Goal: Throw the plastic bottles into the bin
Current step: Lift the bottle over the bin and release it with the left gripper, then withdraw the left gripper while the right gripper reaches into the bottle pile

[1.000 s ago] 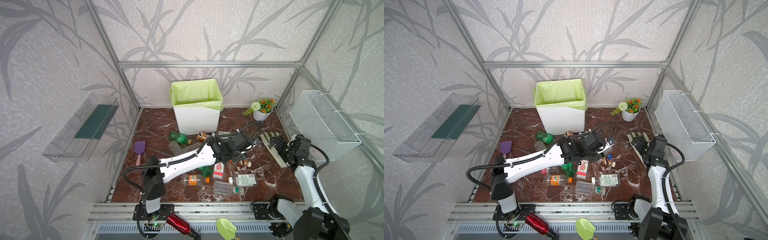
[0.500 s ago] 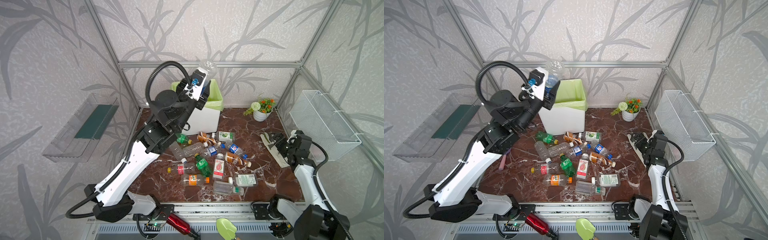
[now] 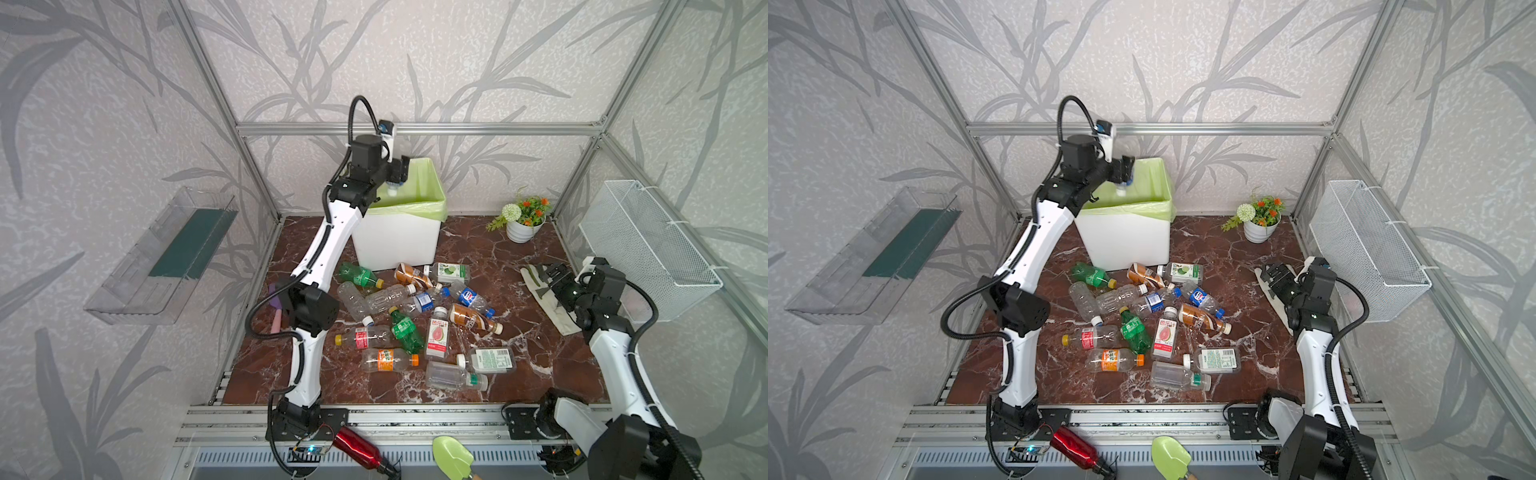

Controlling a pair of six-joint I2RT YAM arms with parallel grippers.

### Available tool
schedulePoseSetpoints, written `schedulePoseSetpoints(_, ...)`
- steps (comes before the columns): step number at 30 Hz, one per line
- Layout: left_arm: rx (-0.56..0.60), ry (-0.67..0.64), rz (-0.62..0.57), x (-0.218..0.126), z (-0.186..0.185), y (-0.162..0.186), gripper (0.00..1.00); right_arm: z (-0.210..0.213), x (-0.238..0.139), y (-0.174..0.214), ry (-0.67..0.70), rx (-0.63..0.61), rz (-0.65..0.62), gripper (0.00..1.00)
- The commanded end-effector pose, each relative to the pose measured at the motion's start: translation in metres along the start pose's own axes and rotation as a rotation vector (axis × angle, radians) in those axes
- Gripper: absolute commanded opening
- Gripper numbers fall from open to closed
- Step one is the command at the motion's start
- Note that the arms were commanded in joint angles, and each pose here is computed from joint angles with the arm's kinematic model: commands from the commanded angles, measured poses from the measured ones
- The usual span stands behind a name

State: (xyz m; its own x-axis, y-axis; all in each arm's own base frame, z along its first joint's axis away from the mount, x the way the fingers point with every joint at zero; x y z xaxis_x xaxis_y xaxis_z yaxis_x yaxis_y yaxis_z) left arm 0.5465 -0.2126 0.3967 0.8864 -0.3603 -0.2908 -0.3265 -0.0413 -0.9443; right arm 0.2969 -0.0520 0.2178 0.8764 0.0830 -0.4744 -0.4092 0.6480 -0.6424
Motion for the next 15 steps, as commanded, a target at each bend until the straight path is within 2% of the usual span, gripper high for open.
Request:
schedulePoseSetpoints(1, -0.024, 0.065, -0.280, -0.101, -0.025, -0.102, 0.99, 0.008, -0.007, -0.008, -0.010, -0.027, -0.024, 0.99)
schedulePoseSetpoints(4, 0.017, 0.056, -0.371, -0.141, -0.028, -0.128, 0.99, 0.005, -0.004, -0.004, -0.010, -0.024, -0.012, 0.99)
schedulePoseSetpoints(8, 0.052, 0.041, -0.428, -0.181, -0.027, -0.137, 0.99, 0.001, -0.003, 0.001, -0.003, -0.018, -0.001, 0.99)
schedulePoseSetpoints(12, 0.044, 0.000, -0.454, -0.204, -0.018, -0.113, 0.99, 0.000, -0.001, 0.004, -0.006, -0.003, 0.005, 0.99)
schedulePoseSetpoints(15, 0.021, -0.043, -0.441, -0.215, -0.006, -0.078, 0.99, 0.005, 0.001, 0.006, -0.031, 0.006, 0.017, 0.99)
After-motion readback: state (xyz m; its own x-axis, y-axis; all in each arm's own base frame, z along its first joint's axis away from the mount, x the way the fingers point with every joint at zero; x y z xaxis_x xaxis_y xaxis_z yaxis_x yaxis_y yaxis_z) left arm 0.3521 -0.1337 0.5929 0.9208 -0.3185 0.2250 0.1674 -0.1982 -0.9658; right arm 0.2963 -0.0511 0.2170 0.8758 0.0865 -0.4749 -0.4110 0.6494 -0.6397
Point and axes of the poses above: each gripper's point midway between its finger pads, its own x axis out along the fingers, its own z axis along the line the jaws close on, y = z × x, the point moved 4 cm from there along -x, back along the fingers, and after that the axes turned 7 degrees about -x, right-handed, at the moved point
